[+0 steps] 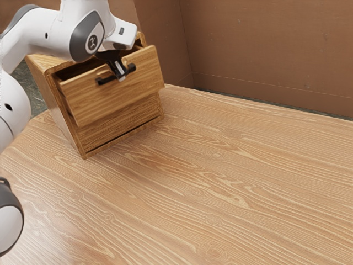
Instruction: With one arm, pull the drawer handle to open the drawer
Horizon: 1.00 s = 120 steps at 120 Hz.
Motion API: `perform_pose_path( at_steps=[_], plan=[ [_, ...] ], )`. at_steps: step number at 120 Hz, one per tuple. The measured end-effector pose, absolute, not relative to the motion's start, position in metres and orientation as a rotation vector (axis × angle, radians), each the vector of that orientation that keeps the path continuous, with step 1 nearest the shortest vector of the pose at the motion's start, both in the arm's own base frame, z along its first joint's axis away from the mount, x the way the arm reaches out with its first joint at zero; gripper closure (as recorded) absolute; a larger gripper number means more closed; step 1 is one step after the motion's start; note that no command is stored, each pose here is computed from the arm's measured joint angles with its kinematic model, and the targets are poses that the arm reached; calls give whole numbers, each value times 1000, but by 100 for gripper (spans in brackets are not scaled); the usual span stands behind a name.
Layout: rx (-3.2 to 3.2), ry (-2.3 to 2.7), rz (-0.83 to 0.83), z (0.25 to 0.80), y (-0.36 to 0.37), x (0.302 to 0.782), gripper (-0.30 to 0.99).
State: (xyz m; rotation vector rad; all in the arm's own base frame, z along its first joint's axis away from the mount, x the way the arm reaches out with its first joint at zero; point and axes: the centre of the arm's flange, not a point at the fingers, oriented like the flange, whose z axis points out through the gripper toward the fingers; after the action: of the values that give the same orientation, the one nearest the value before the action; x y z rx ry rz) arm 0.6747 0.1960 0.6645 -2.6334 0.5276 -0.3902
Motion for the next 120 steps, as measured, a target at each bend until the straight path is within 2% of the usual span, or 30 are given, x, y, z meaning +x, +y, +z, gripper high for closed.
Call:
perform_pose_path(
  at_steps=[120],
  plan=[
    [-2661,630,-387,677,128,649,79]
  ],
)
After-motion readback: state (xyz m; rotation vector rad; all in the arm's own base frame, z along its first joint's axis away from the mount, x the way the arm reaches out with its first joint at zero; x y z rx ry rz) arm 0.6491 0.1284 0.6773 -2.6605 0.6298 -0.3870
